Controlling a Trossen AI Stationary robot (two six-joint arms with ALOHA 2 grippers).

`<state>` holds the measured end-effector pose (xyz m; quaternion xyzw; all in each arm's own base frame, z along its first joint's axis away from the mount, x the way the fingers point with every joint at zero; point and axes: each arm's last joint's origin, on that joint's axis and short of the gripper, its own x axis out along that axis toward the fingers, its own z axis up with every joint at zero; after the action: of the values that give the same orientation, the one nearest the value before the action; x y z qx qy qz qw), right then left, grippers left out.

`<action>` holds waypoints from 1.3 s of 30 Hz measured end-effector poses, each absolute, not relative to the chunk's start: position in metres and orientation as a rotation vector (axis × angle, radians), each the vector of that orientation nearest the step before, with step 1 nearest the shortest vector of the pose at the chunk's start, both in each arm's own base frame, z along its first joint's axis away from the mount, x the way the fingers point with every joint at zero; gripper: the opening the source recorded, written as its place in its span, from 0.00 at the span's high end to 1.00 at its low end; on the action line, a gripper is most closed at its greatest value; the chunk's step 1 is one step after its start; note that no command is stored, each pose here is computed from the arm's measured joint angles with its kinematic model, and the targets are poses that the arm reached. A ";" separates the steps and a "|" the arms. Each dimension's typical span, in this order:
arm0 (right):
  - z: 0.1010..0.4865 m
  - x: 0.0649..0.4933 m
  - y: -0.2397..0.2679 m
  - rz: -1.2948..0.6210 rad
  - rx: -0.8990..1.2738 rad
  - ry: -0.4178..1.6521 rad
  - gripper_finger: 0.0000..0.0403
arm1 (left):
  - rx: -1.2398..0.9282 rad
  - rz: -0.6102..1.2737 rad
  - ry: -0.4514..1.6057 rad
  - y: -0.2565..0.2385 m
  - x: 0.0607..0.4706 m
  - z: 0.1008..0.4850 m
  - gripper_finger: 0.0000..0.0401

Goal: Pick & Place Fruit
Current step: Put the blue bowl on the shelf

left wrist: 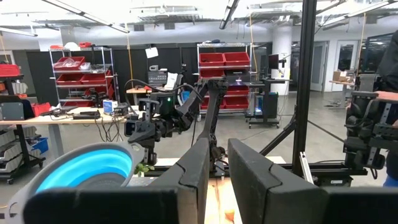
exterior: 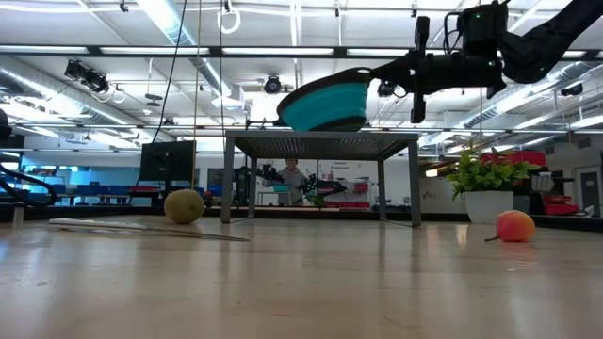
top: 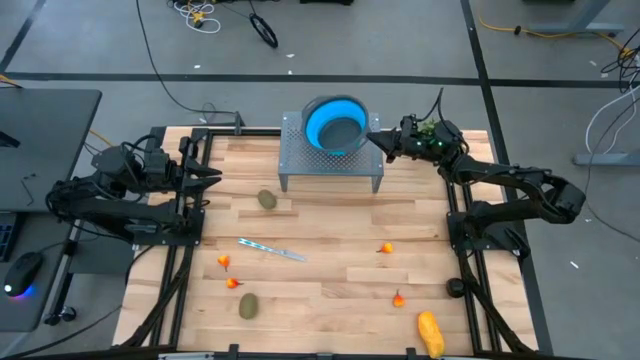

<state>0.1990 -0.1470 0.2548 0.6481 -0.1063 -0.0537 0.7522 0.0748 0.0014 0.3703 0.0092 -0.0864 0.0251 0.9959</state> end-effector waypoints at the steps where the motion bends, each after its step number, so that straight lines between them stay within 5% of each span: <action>1: 0.255 0.199 -0.147 -0.119 1.421 -0.236 1.00 | 0.018 0.051 -0.173 0.001 0.075 0.370 0.83; 39: 0.253 0.216 -0.149 -0.126 1.442 -0.176 1.00 | 0.018 0.051 -0.173 0.001 0.075 0.370 0.83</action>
<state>0.2160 -0.1490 0.2532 0.6588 -0.0803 -0.0575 0.7458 0.0748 0.0014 0.3703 0.0092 -0.0864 0.0253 0.9959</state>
